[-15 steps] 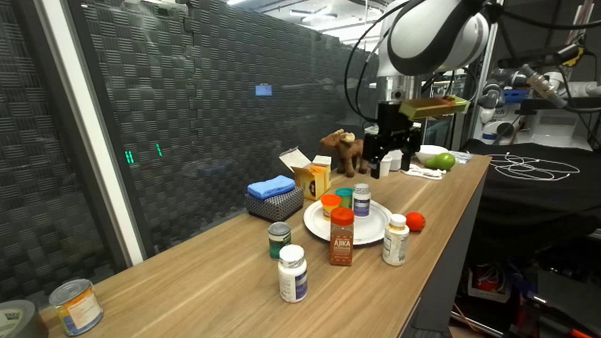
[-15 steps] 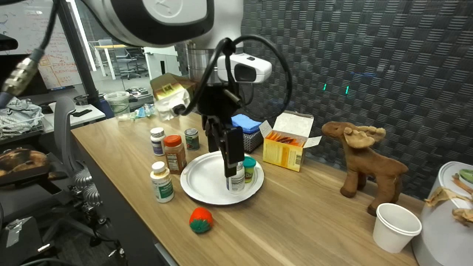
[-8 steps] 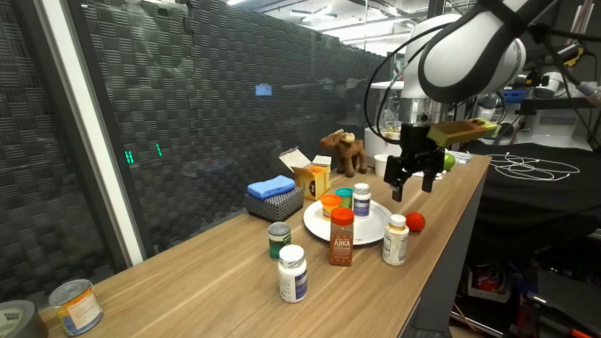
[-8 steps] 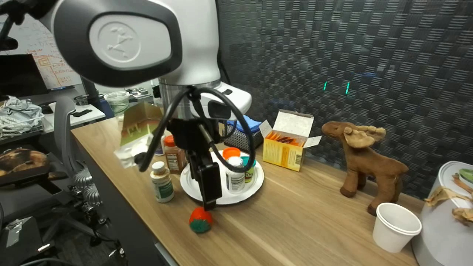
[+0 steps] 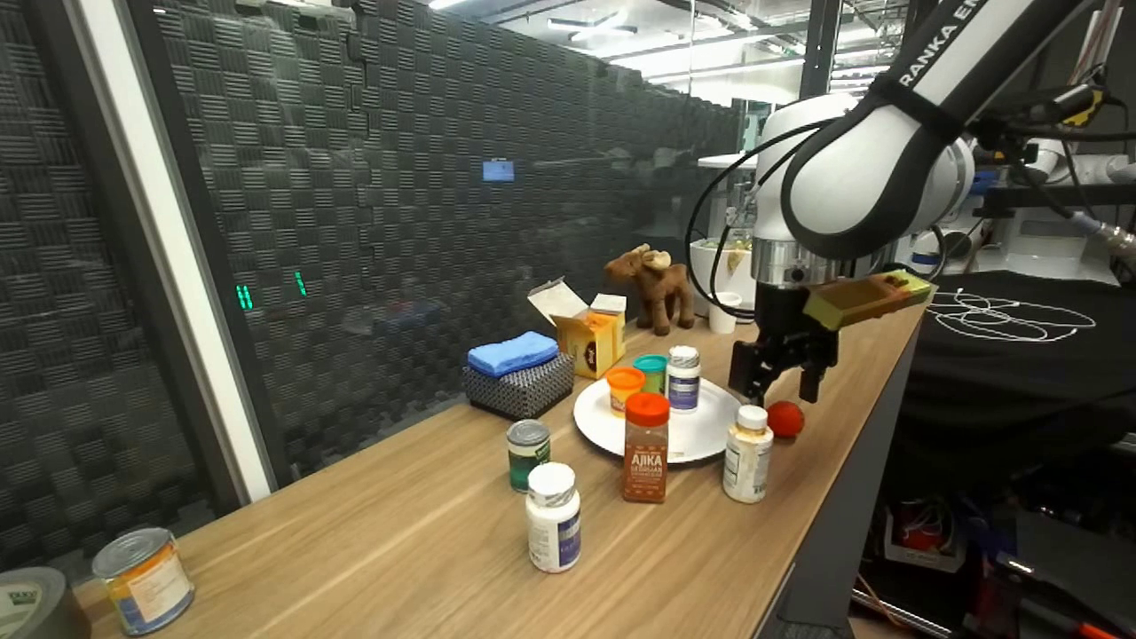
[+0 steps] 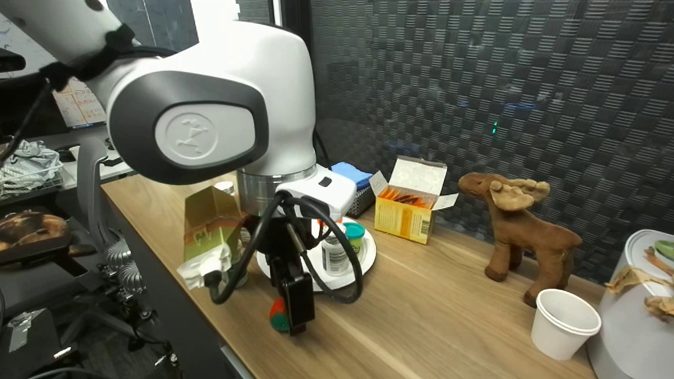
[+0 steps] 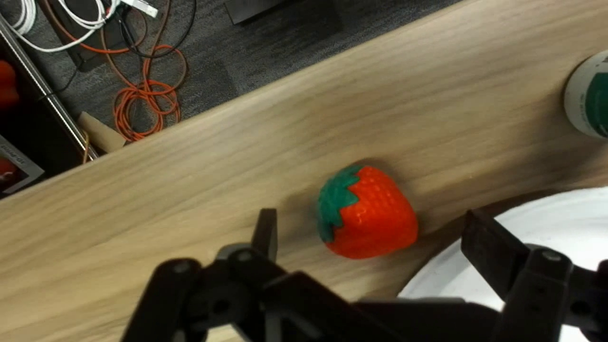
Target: Put the bottles on the white tray
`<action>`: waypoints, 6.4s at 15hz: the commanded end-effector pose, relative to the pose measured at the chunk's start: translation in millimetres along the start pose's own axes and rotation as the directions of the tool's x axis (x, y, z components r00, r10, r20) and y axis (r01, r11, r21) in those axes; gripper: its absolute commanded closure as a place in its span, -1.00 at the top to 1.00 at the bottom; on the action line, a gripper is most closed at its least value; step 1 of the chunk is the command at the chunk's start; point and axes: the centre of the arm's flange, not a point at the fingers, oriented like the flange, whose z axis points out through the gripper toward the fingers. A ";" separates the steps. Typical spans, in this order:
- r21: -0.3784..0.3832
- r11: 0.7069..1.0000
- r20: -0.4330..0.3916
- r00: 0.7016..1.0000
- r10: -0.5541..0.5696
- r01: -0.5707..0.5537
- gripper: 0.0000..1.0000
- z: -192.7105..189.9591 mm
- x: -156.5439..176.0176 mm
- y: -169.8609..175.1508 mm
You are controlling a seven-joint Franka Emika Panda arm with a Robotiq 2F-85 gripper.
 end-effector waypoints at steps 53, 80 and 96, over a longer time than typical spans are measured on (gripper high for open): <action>0.028 0.995 -0.033 0.994 -0.099 0.100 0.50 -17.1 49.8 -54.2; 0.093 0.988 0.061 0.990 -0.129 0.123 1.00 -122.9 -16.2 -78.7; 0.037 0.978 0.007 0.978 -0.207 0.207 1.00 -71.8 -50.2 -109.8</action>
